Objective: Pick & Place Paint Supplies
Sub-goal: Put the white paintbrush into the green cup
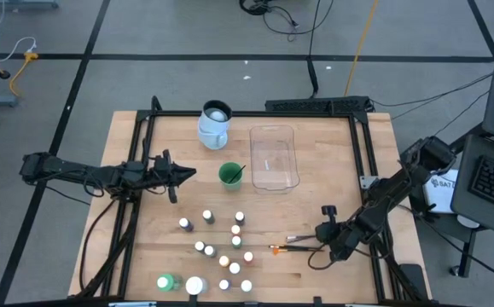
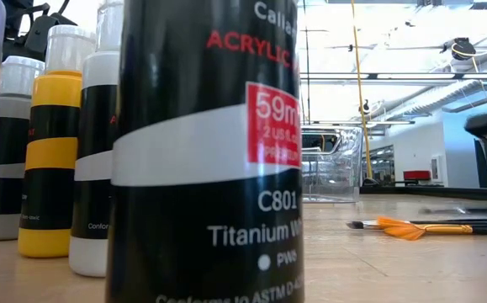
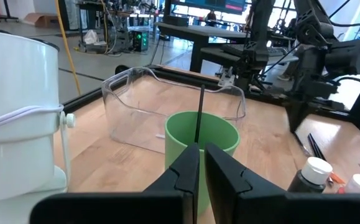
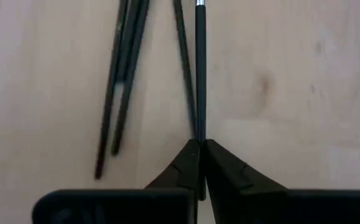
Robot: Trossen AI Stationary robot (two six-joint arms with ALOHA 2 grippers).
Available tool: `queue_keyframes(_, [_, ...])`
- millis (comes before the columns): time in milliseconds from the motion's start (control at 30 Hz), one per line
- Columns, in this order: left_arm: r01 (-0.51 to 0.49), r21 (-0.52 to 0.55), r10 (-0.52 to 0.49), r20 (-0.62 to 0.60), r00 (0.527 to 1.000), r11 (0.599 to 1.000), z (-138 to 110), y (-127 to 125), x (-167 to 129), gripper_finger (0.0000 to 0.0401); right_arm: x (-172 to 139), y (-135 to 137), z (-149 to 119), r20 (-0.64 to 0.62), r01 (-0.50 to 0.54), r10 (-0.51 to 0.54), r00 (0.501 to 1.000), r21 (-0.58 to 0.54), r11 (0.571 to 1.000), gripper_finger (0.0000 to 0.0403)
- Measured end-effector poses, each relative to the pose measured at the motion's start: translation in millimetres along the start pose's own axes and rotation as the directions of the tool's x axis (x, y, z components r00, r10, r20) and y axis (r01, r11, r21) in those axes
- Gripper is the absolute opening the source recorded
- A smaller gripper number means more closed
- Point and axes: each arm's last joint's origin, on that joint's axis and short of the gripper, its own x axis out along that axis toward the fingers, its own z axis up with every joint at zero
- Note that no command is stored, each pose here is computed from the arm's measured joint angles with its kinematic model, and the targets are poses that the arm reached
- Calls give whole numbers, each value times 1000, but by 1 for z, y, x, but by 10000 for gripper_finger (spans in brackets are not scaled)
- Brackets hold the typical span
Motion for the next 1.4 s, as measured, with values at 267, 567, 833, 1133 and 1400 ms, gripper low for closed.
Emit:
queue_keyframes(267, [2,-58,-2,9,1000,998,1,0,0,26,-9,-5,11,64,-12,12,998,-2,1000,6])
queue_keyframes(567, [162,-158,-148,96,984,974,11,-6,-1,26,-23,-12,51,217,149,-112,970,-163,975,5])
queue_keyframes(833, [340,-200,-323,110,940,919,16,-12,0,26,-50,-17,98,393,431,-261,882,-447,783,5])
queue_keyframes(1133, [395,-208,-411,-35,911,895,32,-46,30,26,-64,-11,140,639,767,-436,634,-592,247,6])
queue_keyframes(1400, [333,-132,-349,-129,928,934,67,-89,83,27,-21,-16,155,601,656,-603,524,-737,-164,6])
